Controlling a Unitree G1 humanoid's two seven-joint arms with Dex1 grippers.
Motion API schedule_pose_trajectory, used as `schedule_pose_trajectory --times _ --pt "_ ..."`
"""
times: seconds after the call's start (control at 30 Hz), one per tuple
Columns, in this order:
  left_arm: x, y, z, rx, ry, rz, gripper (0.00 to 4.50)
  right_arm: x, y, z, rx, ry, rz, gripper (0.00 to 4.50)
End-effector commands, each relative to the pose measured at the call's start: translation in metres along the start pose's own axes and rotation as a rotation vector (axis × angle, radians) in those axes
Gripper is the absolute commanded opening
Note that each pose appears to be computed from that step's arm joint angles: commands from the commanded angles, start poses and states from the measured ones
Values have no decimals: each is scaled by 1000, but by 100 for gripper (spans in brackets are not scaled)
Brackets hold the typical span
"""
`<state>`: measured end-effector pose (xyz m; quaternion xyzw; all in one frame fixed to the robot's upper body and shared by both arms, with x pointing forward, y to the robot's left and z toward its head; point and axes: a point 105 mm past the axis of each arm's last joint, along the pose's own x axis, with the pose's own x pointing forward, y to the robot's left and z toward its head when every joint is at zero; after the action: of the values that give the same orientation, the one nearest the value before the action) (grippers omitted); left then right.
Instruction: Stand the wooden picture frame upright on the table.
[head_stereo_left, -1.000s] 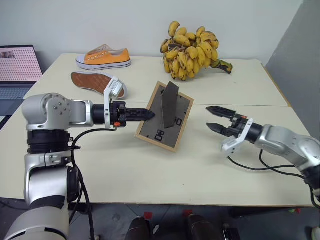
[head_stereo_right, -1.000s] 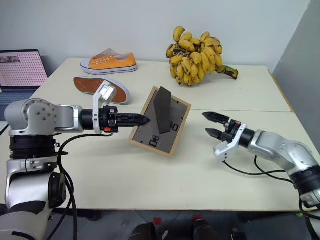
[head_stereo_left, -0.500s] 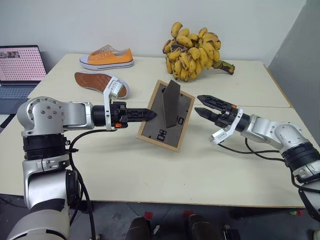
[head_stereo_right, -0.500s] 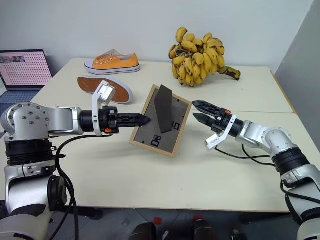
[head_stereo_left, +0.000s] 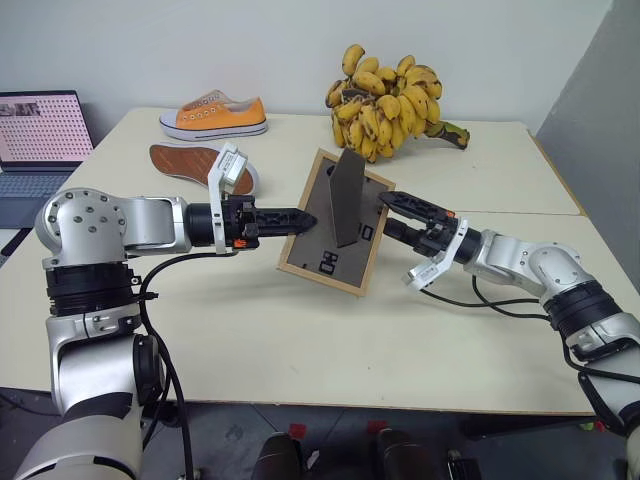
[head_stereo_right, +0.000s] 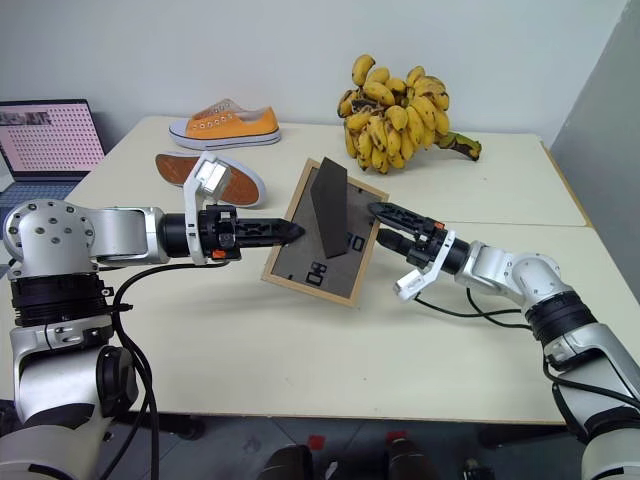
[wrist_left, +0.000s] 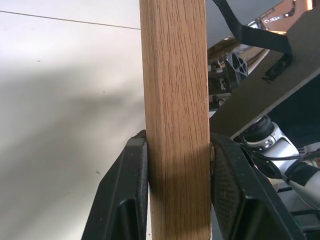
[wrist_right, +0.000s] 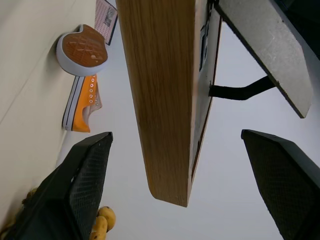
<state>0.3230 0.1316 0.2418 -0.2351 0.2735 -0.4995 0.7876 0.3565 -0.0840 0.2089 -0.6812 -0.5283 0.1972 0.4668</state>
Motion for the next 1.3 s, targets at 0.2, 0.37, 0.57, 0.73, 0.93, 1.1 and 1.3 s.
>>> schedule_pose_trajectory --times 0.2,0.37,0.57,0.73,0.93,1.1,1.3 --pt "-3 -17 9 49 -19 -51 137 10 -17 -5 -15 -9 -68 417" --pt "-2 -18 9 51 -19 -53 137 12 -19 -3 -10 -13 -79 312" --pt "-1 -19 9 51 -17 -55 137 12 -20 -3 -11 -13 -87 178" --pt "-1 -19 9 47 -15 -58 137 12 -20 -2 -13 -17 -89 137" --pt "-1 -20 9 54 -12 -57 137 11 -19 -4 -26 -11 -82 135" --pt "-1 -20 10 71 -19 -48 137 11 -18 -5 -30 -7 -77 135" --pt "-3 -20 15 71 -40 -46 200 12 -17 -5 -29 -7 -72 135"
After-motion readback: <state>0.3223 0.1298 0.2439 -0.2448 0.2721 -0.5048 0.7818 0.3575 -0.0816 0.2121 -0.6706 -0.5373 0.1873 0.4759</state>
